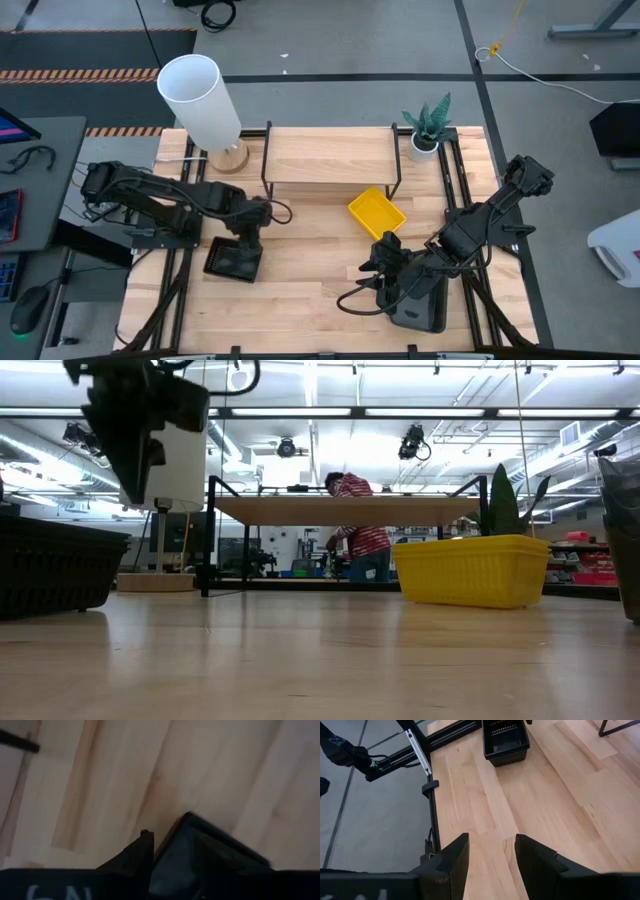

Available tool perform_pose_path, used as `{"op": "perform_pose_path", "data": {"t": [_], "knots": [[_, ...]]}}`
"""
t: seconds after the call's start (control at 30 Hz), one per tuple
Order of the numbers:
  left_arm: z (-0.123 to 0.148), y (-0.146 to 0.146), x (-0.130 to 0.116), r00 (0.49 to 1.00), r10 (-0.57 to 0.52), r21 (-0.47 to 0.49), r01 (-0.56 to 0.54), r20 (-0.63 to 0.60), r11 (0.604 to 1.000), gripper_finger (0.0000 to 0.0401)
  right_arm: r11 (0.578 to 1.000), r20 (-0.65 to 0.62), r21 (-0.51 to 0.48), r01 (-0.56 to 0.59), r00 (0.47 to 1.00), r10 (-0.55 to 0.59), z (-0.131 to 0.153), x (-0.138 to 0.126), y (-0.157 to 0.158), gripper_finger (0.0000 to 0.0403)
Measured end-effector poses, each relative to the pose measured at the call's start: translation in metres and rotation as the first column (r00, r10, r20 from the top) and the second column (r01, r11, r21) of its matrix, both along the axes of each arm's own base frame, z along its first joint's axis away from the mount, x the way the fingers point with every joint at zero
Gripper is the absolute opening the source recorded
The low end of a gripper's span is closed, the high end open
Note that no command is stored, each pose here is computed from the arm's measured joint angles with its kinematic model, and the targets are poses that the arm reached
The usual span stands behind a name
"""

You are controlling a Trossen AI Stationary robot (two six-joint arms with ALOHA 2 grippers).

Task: Stack baskets on shelf by color
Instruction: Put the stacked black bin on the shelf

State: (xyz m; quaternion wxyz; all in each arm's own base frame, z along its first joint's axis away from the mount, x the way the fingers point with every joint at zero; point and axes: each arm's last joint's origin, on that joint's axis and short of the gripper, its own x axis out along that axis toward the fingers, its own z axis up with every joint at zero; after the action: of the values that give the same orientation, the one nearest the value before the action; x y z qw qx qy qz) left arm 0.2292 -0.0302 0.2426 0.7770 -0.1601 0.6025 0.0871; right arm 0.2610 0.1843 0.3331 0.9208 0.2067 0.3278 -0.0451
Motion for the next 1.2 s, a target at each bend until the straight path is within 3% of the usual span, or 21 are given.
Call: {"op": "perform_pose_path", "data": {"t": [0.37,0.63,0.87,1.1,1.2], "knots": [[0.011,-0.010,0.003,1.000,-0.007,-0.212,0.007,0.003,0.977,0.0142,1.000,0.004,-0.002,-0.002,1.000,0.002,0.000,0.000,0.000,0.0164],[0.011,-0.036,-0.004,0.994,-0.104,-0.260,0.097,-0.015,0.961,0.0142,1.000,0.007,-0.015,-0.013,1.000,0.013,0.000,0.000,0.000,0.0164],[0.011,-0.067,-0.016,0.973,-0.228,-0.225,0.218,-0.022,0.950,0.0142,0.999,0.006,-0.025,-0.024,1.000,0.024,0.000,0.000,0.000,0.0164],[0.010,-0.094,-0.031,0.956,-0.292,-0.054,0.292,0.005,0.955,0.0169,0.999,0.017,-0.017,-0.037,0.999,0.037,0.002,0.002,0.001,0.0164],[0.009,-0.103,-0.036,0.952,-0.306,-0.022,0.306,0.013,0.952,0.0192,0.999,0.017,-0.017,-0.037,0.999,0.038,0.002,0.002,0.001,0.0164]]}}
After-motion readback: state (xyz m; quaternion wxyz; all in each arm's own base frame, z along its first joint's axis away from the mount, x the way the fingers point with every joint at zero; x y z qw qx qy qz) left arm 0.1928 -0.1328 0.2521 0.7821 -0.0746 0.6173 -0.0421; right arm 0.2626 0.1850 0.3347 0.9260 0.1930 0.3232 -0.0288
